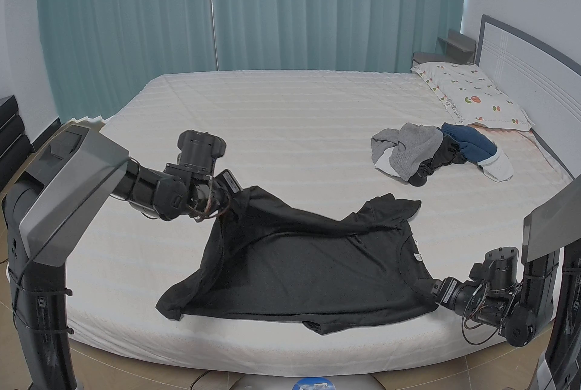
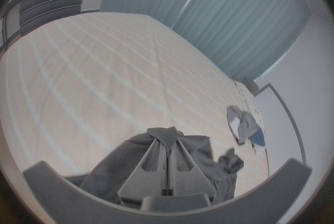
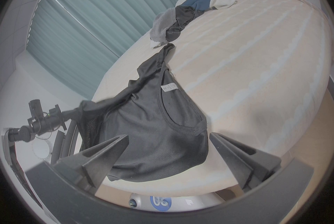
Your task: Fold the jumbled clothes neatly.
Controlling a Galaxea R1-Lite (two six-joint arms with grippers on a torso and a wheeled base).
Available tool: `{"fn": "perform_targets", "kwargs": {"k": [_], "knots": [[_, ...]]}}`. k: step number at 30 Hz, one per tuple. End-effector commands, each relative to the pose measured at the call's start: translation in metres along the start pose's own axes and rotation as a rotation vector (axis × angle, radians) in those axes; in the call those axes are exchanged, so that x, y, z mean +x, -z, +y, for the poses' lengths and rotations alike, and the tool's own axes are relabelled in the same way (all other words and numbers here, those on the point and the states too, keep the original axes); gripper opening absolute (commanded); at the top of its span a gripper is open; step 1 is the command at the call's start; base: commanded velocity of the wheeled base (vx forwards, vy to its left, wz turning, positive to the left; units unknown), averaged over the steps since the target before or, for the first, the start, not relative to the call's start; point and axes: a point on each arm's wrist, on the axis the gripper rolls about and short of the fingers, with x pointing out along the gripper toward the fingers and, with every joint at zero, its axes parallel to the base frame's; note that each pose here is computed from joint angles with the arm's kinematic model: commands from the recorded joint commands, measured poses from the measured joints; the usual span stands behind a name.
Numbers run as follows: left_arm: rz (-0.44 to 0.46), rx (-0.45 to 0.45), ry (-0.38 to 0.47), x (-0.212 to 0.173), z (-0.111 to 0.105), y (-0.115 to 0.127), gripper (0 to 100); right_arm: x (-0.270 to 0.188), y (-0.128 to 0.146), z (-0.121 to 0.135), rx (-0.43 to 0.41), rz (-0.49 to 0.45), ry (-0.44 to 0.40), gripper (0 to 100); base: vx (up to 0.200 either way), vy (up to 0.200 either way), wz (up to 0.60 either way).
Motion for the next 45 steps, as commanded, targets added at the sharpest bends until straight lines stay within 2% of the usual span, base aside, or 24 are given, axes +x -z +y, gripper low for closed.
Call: {"fn": "perform_targets", "kwargs": {"k": [1,7,11,15,20,24,33,34,38,41,45], "knots": [[-0.037,-0.048,-0.055,0.032,0.029,-0.021,0,0.01,0.012,-0.004,-0.015,0.043,0.02,100,0.0,0.0,0.0],[-0.091,-0.086,-0.06,0.066,0.045,-0.037,0,0.012,0.017,-0.005,-0.018,0.053,0.046,100,0.0,0.0,0.0],[-0.1,-0.09,-0.066,0.084,0.053,-0.035,0,0.015,0.021,-0.007,-0.024,0.068,0.057,100,0.0,0.0,0.0],[-0.134,-0.111,-0.064,0.099,0.062,-0.043,0,0.02,0.02,-0.006,-0.027,0.046,0.068,100,0.0,0.0,0.0],[-0.227,-0.174,-0.084,0.112,0.07,-0.054,0,0.018,0.02,-0.005,-0.027,0.044,0.066,100,0.0,0.0,0.0],[-0.278,-0.187,-0.098,0.122,0.077,-0.058,0,0.017,0.019,-0.004,-0.028,0.041,0.062,100,0.0,0.0,0.0],[-0.269,-0.189,-0.119,0.128,0.086,-0.056,0,0.016,0.018,-0.001,-0.029,0.03,0.051,100,0.0,0.0,0.0],[-0.269,-0.189,-0.119,0.128,0.086,-0.057,100,0.014,0.015,0.0,-0.027,0.021,0.043,100,0.0,0.0,0.0],[-0.236,-0.178,-0.133,0.124,0.082,-0.045,100,0.006,0.008,0.006,-0.021,-0.014,0.015,100,0.0,0.0,0.0],[-0.241,-0.185,-0.127,0.113,0.077,-0.052,100,0.0,0.001,0.013,0.02,-0.048,-0.02,100,0.0,0.0,0.0],[-0.258,-0.211,-0.144,0.099,0.085,-0.067,100,-0.005,-0.005,0.018,0.034,-0.076,-0.043,100,0.0,0.0,0.0]]}}
